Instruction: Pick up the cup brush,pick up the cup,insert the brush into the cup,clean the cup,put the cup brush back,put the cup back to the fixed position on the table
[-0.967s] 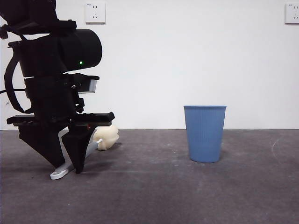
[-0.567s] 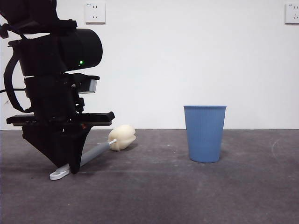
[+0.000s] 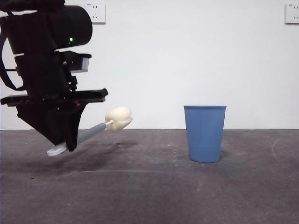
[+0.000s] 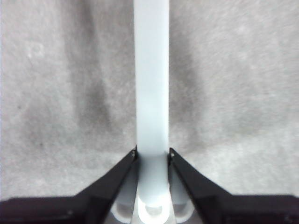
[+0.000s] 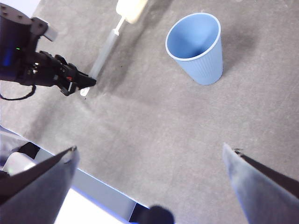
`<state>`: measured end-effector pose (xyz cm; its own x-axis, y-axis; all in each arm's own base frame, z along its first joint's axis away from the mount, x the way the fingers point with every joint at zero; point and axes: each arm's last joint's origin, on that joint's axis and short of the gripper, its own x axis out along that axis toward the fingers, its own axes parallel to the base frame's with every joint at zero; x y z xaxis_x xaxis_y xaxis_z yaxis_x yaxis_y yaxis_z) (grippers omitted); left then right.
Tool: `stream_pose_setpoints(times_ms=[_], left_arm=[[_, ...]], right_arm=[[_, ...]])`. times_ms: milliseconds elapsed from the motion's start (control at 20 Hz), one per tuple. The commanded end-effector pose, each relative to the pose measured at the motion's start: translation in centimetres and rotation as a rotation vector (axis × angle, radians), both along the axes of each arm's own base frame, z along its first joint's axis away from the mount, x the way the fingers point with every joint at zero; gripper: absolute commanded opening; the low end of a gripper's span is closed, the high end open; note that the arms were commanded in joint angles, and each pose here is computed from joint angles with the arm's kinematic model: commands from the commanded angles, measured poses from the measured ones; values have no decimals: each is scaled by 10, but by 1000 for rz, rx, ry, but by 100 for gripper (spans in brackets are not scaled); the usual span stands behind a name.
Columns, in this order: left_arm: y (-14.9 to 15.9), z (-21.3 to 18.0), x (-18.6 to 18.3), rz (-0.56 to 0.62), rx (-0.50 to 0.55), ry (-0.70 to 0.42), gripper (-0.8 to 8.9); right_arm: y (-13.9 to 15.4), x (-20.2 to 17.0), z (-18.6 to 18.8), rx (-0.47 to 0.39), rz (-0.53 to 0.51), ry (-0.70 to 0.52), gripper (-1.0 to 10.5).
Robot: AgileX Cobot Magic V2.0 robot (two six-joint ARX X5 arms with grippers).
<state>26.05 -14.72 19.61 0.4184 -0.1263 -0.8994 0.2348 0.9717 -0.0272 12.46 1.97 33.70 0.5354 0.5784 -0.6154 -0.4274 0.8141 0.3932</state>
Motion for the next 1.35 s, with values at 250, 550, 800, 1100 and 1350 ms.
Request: stream_pose_setpoints(times_ms=[250, 550, 800, 1100, 1350], left_arm=[[15, 42, -24, -100, 2, -100, -9], [38, 91, -64, -131, -42, -229, -9], [51, 104, -89, -178, -30, -216, -9], [54, 101, -94, -200, -2, -165, -9], [54, 101, -94, -203, 0, -165, -9]], right_arm=[[6, 19, -14, 9, 35, 21, 564], [15, 46, -60, 17, 25, -53, 565], [25, 62, -115, 1, 13, -82, 564], [37, 74, -162, -50, -29, -144, 564], [53, 98, -187, -84, -8, -203, 564]])
